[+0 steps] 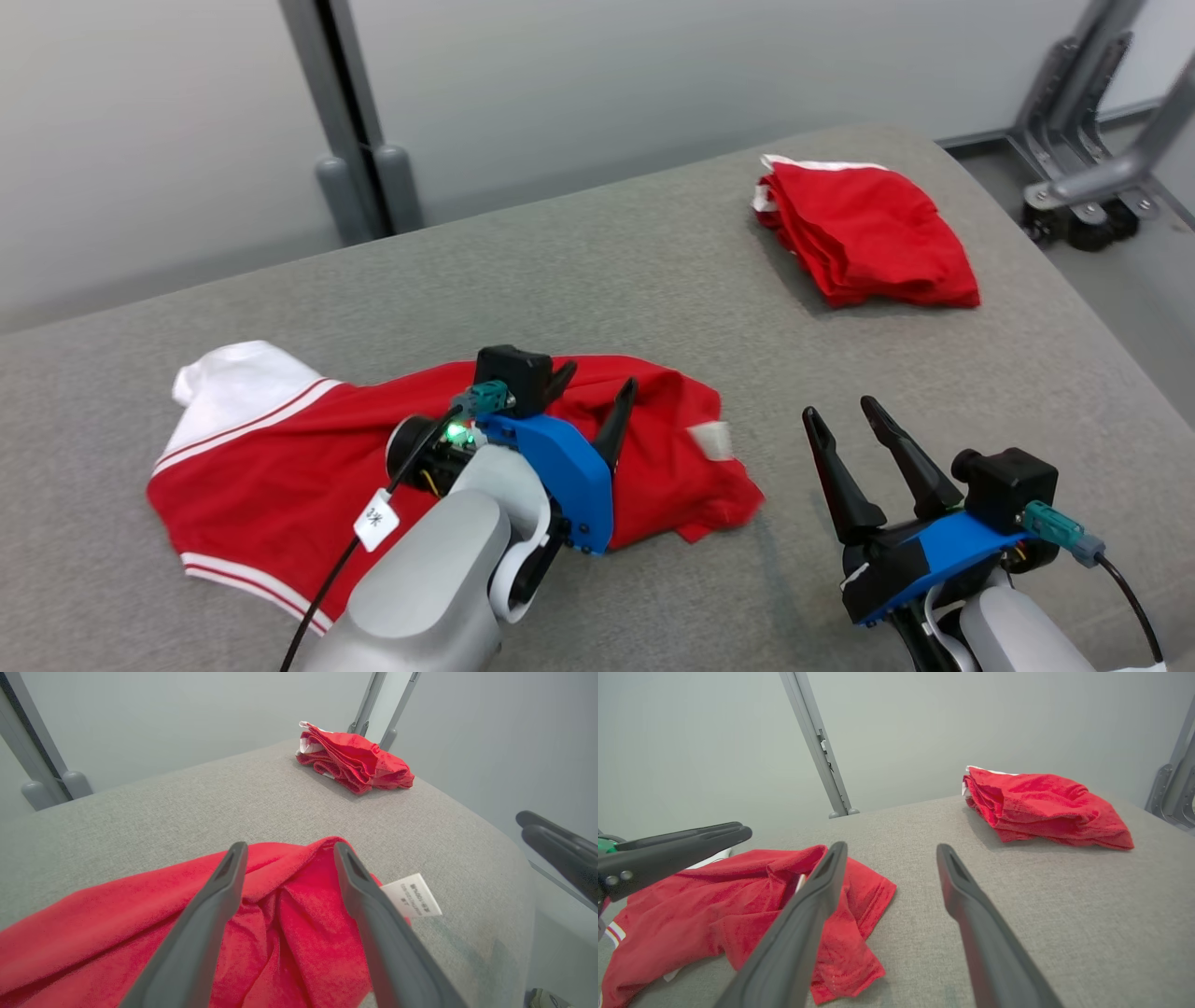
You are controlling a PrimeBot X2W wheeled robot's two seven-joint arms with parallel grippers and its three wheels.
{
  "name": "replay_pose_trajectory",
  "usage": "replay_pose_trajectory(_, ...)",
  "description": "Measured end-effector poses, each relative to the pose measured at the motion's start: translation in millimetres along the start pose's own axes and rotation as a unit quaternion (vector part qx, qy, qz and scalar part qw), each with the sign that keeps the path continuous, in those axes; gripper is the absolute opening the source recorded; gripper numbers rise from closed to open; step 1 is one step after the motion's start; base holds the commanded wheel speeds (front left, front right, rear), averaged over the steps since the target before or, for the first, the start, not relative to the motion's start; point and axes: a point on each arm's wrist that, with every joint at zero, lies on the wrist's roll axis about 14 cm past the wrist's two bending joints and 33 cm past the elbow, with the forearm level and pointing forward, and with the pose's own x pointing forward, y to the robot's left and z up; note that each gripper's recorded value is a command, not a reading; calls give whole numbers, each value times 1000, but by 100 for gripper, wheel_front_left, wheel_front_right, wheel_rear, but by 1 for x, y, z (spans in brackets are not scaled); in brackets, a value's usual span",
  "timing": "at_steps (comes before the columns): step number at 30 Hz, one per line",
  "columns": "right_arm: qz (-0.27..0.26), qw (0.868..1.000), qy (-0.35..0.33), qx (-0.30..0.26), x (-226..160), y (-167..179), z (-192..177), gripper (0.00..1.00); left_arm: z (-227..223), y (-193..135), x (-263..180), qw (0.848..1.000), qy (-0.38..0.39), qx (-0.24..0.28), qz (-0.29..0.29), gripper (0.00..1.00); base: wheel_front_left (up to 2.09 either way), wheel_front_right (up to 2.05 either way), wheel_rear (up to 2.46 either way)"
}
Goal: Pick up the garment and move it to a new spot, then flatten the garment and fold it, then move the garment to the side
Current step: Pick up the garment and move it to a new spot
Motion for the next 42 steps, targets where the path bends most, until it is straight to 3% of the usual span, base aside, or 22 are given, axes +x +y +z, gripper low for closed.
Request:
replay_pose_trajectory(5, 28, 1000, -3, -1, 9, 17, 2, 100, 43, 20, -17, 995, -93, 19, 36, 100, 0, 0, 0)
replay_pose_trajectory(10, 44, 999, -7, -2, 14, 26, 4, 100, 81, 63, -52, 976, -185, 50, 104, 100, 0, 0, 0)
replay_pose_trajectory(20, 71, 997, -14, 10, 22, 45, 7, 100, 63, 135, -134, 944, -218, 54, 241, 100, 0, 0, 0)
replay_pose_trajectory(24, 77, 997, -23, 13, 23, 50, 13, 100, 63, 155, -169, 924, -239, 44, 296, 100, 0, 0, 0)
replay_pose_trajectory(27, 76, 997, -26, 11, 21, 48, 14, 100, 58, 164, -195, 909, -251, 35, 332, 100, 0, 0, 0)
replay_pose_trajectory(34, 57, 998, -34, 3, 15, 35, 18, 100, 34, 160, -226, 891, -262, 6, 371, 100, 0, 0, 0)
replay_pose_trajectory(42, 50, 999, -23, -1, 9, 31, 9, 100, 1, 143, -223, 896, -246, -33, 368, 100, 0, 0, 0)
